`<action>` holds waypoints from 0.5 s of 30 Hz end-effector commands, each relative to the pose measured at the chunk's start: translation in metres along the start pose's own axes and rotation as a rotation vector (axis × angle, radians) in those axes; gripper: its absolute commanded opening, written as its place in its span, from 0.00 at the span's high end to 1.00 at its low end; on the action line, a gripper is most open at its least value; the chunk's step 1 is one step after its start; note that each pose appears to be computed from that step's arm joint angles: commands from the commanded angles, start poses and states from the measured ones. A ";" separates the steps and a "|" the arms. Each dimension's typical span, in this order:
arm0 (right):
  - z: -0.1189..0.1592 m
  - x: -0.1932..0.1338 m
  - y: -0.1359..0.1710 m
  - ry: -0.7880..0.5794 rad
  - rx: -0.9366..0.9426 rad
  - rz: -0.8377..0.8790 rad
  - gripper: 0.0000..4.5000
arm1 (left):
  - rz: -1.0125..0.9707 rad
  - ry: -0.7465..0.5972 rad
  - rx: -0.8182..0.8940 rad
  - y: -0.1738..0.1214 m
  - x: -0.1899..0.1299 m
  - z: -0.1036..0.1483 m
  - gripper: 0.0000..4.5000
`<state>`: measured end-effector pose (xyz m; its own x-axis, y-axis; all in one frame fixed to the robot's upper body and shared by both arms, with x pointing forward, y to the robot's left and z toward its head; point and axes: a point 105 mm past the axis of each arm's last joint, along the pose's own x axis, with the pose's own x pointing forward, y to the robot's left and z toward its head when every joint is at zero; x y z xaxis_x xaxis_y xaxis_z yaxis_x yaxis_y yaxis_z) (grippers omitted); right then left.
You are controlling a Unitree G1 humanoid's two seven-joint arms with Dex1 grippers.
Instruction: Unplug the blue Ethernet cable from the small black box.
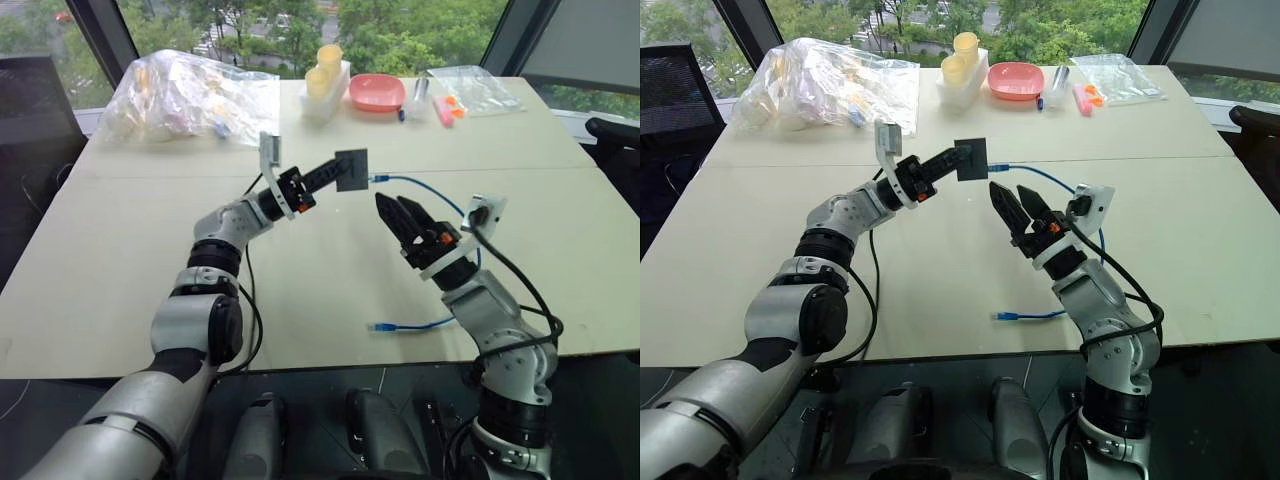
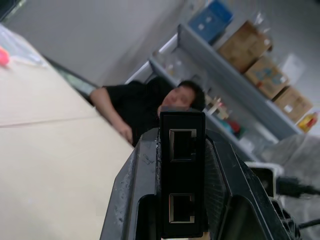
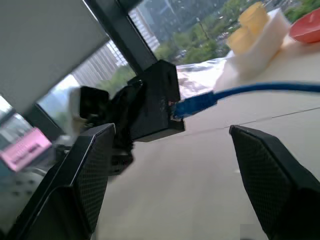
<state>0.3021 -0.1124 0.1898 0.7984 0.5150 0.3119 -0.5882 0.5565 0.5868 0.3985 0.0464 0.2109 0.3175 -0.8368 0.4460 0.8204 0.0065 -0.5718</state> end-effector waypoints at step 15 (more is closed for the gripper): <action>0.008 0.021 0.027 -0.103 0.126 0.084 0.16 | -0.185 -0.024 -0.150 -0.046 -0.008 0.005 0.89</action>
<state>0.3064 -0.0930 0.2041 0.7830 0.4894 0.3839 -0.6017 0.4395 0.6669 0.3657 0.0542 0.2264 0.2168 -0.8110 0.5434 0.7651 -0.2046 -0.6106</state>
